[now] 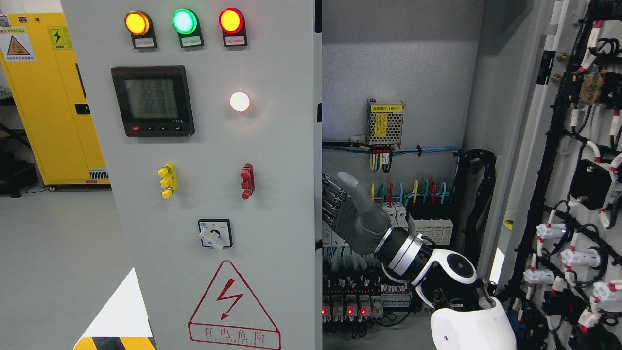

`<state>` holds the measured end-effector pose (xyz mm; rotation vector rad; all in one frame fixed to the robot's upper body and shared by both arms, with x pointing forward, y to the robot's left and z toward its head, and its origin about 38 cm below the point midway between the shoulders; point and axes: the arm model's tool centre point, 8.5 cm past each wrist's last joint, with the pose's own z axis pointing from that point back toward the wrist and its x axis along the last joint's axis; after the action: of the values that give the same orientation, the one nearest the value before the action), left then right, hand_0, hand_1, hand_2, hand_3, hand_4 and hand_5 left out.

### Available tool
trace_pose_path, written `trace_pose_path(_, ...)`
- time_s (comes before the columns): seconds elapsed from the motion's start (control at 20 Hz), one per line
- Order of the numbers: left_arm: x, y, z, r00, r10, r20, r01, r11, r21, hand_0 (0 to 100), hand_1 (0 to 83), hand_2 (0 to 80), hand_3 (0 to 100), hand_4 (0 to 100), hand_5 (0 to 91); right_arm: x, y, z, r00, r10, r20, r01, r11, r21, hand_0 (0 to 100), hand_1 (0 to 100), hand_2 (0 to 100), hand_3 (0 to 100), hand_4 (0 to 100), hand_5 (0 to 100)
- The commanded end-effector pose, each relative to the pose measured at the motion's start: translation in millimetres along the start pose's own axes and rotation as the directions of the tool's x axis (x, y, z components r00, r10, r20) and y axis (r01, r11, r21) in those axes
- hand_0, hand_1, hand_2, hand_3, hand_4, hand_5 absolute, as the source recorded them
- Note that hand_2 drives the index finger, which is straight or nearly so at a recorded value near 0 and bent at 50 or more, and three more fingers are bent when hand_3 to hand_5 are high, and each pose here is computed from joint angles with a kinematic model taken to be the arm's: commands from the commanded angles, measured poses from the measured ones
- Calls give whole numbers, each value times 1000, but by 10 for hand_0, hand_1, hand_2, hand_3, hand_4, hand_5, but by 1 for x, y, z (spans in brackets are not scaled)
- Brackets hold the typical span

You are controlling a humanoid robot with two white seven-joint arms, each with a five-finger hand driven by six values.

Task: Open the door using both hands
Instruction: 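Pull the indicator-light door outward with the right hand, swinging it open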

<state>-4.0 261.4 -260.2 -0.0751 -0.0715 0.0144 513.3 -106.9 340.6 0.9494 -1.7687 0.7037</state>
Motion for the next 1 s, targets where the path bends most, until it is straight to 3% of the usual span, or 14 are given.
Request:
trace_pose_path(0.0, 21, 11, 1, 999, -5, 33, 5, 1000, 18, 0, 0, 0, 0, 0, 0, 1, 0, 1, 1000, 3, 4, -3, 1000, 1, 200, 124, 0, 0, 0, 0)
trace_pose_path(0.25, 20, 12, 1, 999, -5, 31, 4, 1000, 19, 0, 0, 0, 0, 0, 0, 13, 10, 3, 995, -47, 85, 43, 998, 46, 200, 123, 0, 0, 0, 0)
trace_pose_path(0.45, 20, 13, 1, 1000, -6, 30, 6, 1000, 20, 0, 0, 0, 0, 0, 0, 8, 18, 18, 997, -33, 71, 29, 998, 56, 202, 121, 0, 0, 0, 0)
trace_pose_path(0.7, 19, 13, 1, 1000, -5, 28, 4, 1000, 20, 0, 0, 0, 0, 0, 0, -1, 56, 8, 999, -12, 45, 5, 990, 144, 202, 121, 0, 0, 0, 0)
trace_pose_path(0.95, 19, 13, 1, 1000, -5, 28, 4, 1000, 20, 0, 0, 0, 0, 0, 0, -27, 84, 2, 998, -54, -32, 59, 982, 178, 201, 121, 0, 0, 0, 0)
